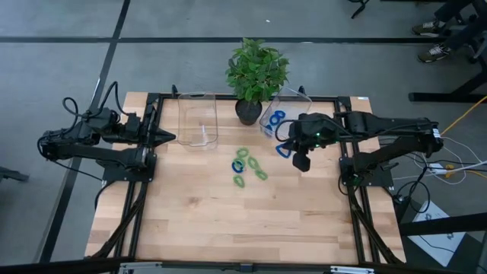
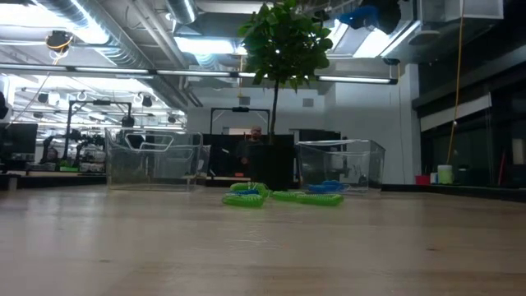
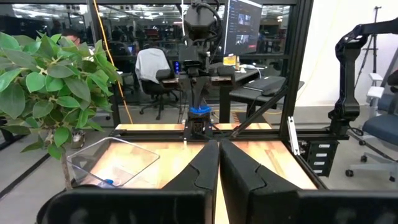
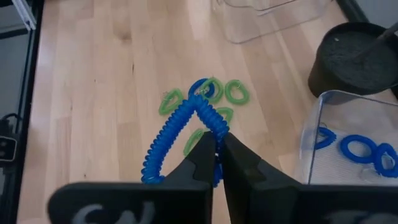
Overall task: Sort spring keychains
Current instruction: Put the blue spring keychain into the right transparent bin
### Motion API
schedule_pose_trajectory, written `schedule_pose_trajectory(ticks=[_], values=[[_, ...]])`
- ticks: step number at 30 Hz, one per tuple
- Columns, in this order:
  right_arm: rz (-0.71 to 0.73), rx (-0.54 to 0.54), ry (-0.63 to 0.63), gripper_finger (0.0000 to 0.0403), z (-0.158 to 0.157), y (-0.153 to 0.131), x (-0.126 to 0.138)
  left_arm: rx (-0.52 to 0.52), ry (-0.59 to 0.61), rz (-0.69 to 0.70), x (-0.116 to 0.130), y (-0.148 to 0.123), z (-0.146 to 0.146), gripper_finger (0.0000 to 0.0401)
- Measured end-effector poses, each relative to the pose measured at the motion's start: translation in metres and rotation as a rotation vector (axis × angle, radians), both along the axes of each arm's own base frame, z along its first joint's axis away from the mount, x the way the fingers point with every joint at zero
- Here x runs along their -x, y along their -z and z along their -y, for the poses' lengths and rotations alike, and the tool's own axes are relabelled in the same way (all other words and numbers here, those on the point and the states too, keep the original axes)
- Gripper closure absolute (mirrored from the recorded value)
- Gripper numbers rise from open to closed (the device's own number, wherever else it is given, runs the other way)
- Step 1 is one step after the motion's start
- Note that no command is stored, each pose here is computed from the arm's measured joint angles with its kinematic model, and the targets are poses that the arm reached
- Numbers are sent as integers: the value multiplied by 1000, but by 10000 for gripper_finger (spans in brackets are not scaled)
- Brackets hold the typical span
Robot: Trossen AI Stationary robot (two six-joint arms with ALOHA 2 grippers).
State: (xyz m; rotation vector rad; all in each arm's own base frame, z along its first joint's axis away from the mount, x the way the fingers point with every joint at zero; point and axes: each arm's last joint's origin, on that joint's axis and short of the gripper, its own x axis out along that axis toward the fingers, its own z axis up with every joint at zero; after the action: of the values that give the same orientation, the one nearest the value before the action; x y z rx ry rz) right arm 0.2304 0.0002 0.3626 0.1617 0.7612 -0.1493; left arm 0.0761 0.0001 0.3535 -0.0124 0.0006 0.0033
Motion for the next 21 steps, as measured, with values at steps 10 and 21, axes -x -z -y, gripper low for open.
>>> schedule_pose_trajectory(ticks=[10,21], values=[[59,37,37,384,1,-4,-3,0,0,0,0,0,0,393],[80,64,104,384,21,-6,-6,0,0,0,0,0,0,392]])
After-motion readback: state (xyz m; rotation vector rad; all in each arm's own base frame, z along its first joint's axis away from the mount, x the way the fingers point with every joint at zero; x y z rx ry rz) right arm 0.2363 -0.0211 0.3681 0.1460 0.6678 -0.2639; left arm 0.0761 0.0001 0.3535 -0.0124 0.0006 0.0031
